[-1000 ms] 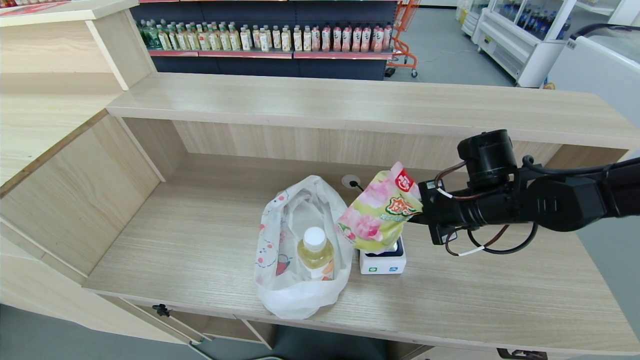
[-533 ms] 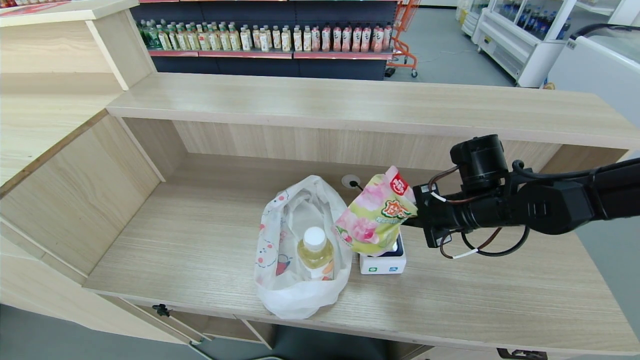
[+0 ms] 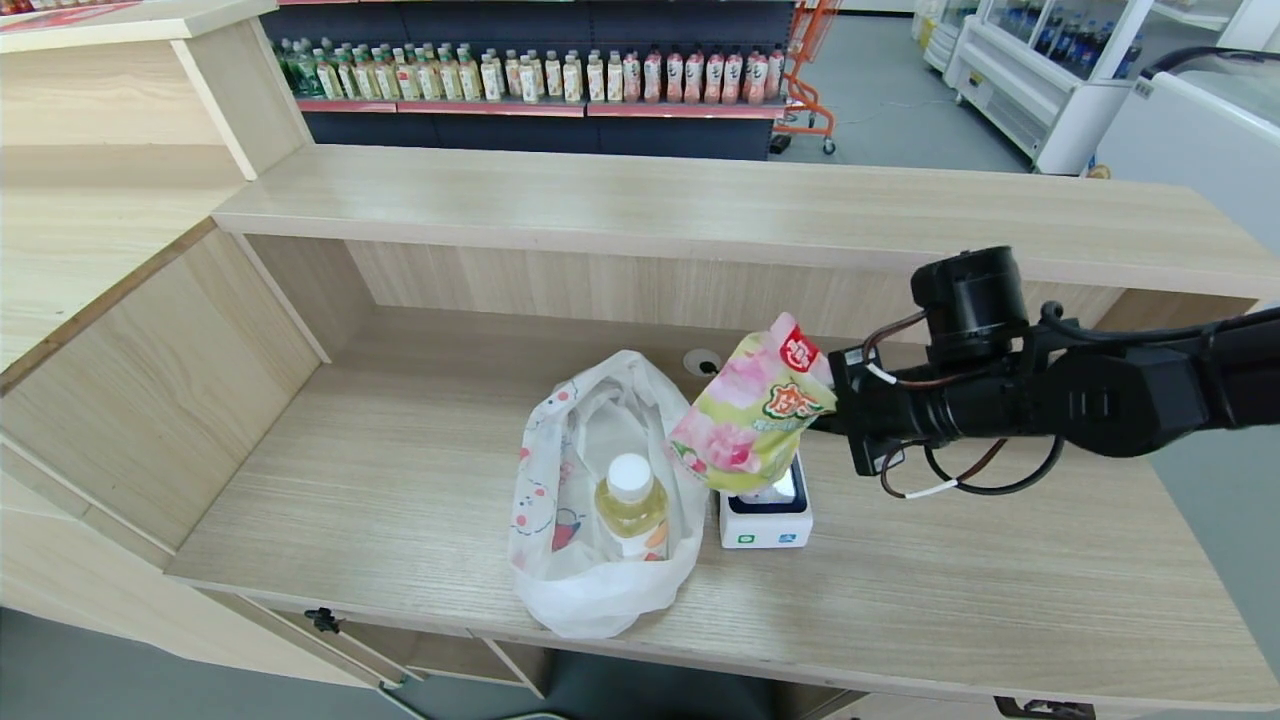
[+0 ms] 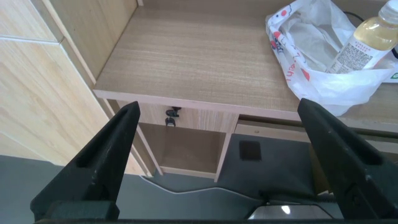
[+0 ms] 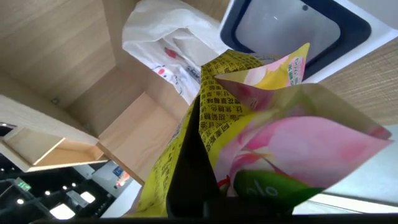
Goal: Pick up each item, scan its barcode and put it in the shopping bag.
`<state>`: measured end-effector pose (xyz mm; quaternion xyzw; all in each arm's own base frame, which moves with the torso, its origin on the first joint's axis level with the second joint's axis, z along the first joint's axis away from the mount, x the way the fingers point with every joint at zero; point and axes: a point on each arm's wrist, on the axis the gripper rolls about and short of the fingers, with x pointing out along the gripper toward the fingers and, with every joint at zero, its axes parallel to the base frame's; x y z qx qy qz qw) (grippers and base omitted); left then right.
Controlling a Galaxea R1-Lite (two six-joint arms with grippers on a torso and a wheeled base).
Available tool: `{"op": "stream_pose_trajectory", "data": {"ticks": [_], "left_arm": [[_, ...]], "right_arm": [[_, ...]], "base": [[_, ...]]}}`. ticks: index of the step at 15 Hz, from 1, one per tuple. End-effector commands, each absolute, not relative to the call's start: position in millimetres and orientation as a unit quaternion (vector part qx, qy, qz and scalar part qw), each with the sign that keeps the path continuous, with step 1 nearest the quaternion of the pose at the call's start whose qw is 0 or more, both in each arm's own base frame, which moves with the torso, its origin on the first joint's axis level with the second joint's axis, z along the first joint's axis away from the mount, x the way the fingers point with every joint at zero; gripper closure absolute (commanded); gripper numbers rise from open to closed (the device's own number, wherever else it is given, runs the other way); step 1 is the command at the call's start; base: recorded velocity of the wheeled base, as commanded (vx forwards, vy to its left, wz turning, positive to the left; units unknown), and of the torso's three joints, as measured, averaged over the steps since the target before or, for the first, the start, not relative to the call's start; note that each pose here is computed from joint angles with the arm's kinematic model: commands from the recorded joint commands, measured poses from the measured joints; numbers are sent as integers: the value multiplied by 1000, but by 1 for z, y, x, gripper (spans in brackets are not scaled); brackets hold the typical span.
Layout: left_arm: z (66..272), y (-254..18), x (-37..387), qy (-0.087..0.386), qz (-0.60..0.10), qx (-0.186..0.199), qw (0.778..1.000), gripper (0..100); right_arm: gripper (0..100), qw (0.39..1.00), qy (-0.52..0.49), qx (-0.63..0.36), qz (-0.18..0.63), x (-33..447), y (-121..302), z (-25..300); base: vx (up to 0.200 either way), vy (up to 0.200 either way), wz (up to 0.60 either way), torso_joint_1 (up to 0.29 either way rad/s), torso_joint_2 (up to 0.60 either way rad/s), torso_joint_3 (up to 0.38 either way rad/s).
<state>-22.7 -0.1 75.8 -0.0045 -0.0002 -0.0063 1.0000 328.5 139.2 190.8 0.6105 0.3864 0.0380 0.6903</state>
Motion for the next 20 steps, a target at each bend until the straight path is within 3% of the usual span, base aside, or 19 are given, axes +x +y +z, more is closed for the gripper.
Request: {"op": "stream_pose_trajectory", "data": {"ticks": [1, 4, 6, 10, 15, 18, 20], "left_arm": [[76, 0, -23, -1, -6, -5, 1000, 0], [76, 0, -23, -1, -6, -5, 1000, 0], [76, 0, -23, -1, -6, -5, 1000, 0], [76, 0, -23, -1, -6, -5, 1000, 0], [76, 0, -23, -1, -6, -5, 1000, 0], [76, 0, -23, -1, -6, -5, 1000, 0], [76, 0, -23, -1, -6, -5, 1000, 0]], "right_arm": [[100, 769, 283, 556, 136, 282, 120, 273], [100, 872, 252, 372, 195, 260, 112, 271], [100, 899, 254, 283, 217, 251, 112, 259], [100, 924, 246, 129, 264, 255, 124, 237], [100, 925, 180, 7, 334, 277, 159, 217], [100, 926, 148, -39, 345, 264, 153, 226], [100, 925, 154, -124, 323, 249, 122, 210]], "base": [[0, 0, 0, 0, 0, 0], [0, 0, 0, 0, 0, 0], [0, 0, 0, 0, 0, 0], [0, 0, 0, 0, 0, 0], [0, 0, 0, 0, 0, 0], [0, 0, 0, 0, 0, 0], [0, 0, 0, 0, 0, 0]]}}
